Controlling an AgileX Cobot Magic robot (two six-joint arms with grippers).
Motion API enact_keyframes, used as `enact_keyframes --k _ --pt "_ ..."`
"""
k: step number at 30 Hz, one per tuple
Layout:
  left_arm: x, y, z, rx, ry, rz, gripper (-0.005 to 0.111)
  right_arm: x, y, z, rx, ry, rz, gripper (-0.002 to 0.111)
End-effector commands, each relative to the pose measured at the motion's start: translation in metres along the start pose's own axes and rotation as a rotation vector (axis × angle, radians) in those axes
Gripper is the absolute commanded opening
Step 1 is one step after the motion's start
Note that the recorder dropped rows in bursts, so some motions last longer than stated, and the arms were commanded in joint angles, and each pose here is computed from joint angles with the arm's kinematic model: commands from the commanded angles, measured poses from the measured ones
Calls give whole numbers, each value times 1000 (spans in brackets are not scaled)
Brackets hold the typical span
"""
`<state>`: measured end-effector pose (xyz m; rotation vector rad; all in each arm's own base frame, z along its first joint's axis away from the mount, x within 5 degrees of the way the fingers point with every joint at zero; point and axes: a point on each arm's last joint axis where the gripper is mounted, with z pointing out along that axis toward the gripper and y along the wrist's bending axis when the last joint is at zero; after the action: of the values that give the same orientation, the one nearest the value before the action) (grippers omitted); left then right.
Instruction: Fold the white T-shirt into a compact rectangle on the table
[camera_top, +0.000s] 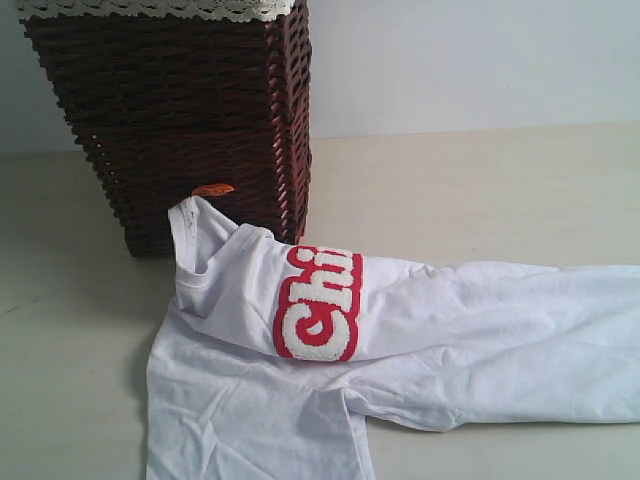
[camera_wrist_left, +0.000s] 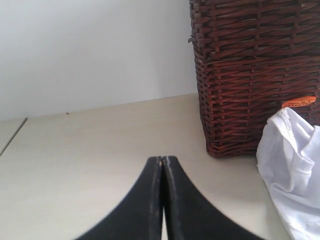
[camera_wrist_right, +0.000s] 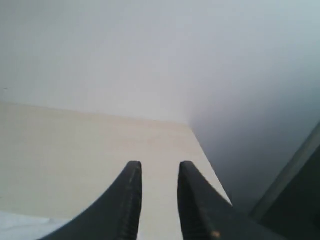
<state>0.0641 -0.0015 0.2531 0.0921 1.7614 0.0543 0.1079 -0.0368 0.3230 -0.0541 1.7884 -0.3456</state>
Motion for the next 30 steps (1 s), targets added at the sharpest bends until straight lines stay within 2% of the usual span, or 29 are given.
enact_keyframes --k 1,5,8,10,12,14,15,18,24,30 --pt "1 0 0 -5 -1 -4 0 39 -3 40 -100 181 22 27" --pt "1 0 0 -5 -1 -4 0 88 1 96 -422 443 -86 22" --pt "1 0 0 -5 -1 -4 0 103 -11 126 -481 530 -110 21" --pt "1 0 0 -5 -1 -4 0 109 -18 143 -497 564 -134 26" --pt "1 0 0 -5 -1 -4 0 118 -27 162 -503 609 -147 40" --pt "1 0 0 -5 -1 -4 0 124 -38 179 -432 639 -106 57" --pt "1 0 0 -5 -1 -4 0 124 -43 186 -390 639 -90 62" --pt "1 0 0 -5 -1 -4 0 128 -53 204 -341 642 -64 62" --pt "1 0 0 -5 -1 -4 0 159 -54 234 -399 706 -20 60" --pt "1 0 0 -5 -1 -4 0 178 -46 243 -480 746 39 59"
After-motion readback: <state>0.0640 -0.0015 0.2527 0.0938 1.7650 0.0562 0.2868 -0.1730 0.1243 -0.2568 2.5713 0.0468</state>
